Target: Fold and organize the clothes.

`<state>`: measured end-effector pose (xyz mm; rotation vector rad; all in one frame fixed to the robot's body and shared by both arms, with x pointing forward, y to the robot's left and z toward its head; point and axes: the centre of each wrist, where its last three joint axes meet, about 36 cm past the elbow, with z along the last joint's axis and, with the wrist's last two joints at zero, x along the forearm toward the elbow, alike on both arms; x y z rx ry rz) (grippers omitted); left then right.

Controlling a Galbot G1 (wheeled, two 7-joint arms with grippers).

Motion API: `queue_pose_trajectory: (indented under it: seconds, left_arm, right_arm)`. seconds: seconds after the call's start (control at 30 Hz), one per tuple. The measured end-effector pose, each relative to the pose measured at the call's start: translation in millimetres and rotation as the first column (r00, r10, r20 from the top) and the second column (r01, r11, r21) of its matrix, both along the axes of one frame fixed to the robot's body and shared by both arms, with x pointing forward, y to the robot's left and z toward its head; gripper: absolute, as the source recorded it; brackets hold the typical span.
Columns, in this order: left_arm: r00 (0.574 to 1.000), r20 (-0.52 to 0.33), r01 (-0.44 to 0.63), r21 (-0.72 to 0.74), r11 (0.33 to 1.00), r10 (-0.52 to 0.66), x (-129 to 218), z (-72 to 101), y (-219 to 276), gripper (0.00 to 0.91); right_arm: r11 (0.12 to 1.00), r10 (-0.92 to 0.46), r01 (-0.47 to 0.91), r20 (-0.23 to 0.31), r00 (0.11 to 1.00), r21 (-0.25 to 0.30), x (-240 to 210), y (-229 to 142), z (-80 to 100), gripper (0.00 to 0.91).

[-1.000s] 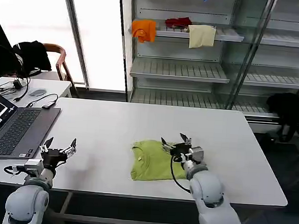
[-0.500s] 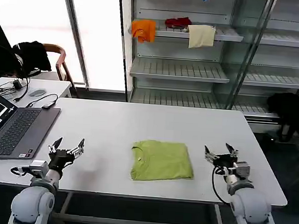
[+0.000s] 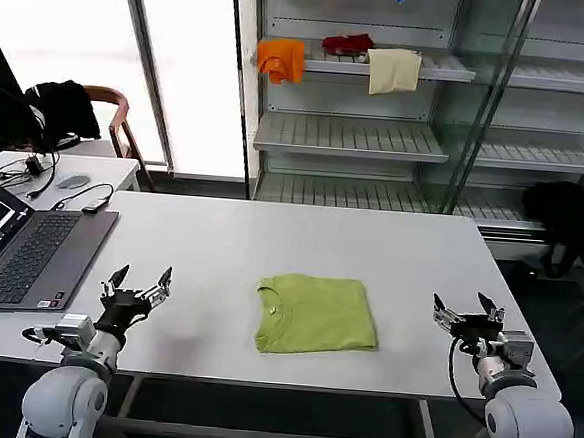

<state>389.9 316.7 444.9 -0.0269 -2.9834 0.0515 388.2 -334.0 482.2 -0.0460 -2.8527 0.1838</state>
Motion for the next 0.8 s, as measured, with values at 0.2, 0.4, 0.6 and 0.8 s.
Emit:
queue_pose_trajectory:
  seconds: [0.2, 0.4, 0.6, 0.8]
  left_arm:
    - [1.000, 0.005, 0.016, -0.013, 1.000, -0.016, -2.8, -2.9, -6.1, 0.907]
    - [1.000, 0.012, 0.024, -0.030, 0.999, -0.023, -5.5, -7.9, -13.3, 0.907]
    - [0.999, 0.035, 0.033, -0.041, 0.999, -0.032, -6.7, -10.4, -23.1, 0.907]
    - [0.999, 0.042, 0.033, -0.046, 0.998, -0.031, -4.1, -13.2, -30.0, 0.907]
  right_arm:
    - [1.000, 0.021, -0.021, 0.004, 1.000, 0.009, -1.5, -12.0, -5.6, 0.907]
    - [0.999, 0.039, -0.040, 0.030, 0.999, 0.026, -0.6, -21.6, -9.2, 0.907]
    - [0.998, 0.056, -0.058, 0.050, 0.997, 0.036, 1.9, -25.9, -8.2, 0.907]
    - [0.996, 0.066, -0.069, 0.053, 0.996, 0.054, 3.9, -29.1, -9.5, 0.907]
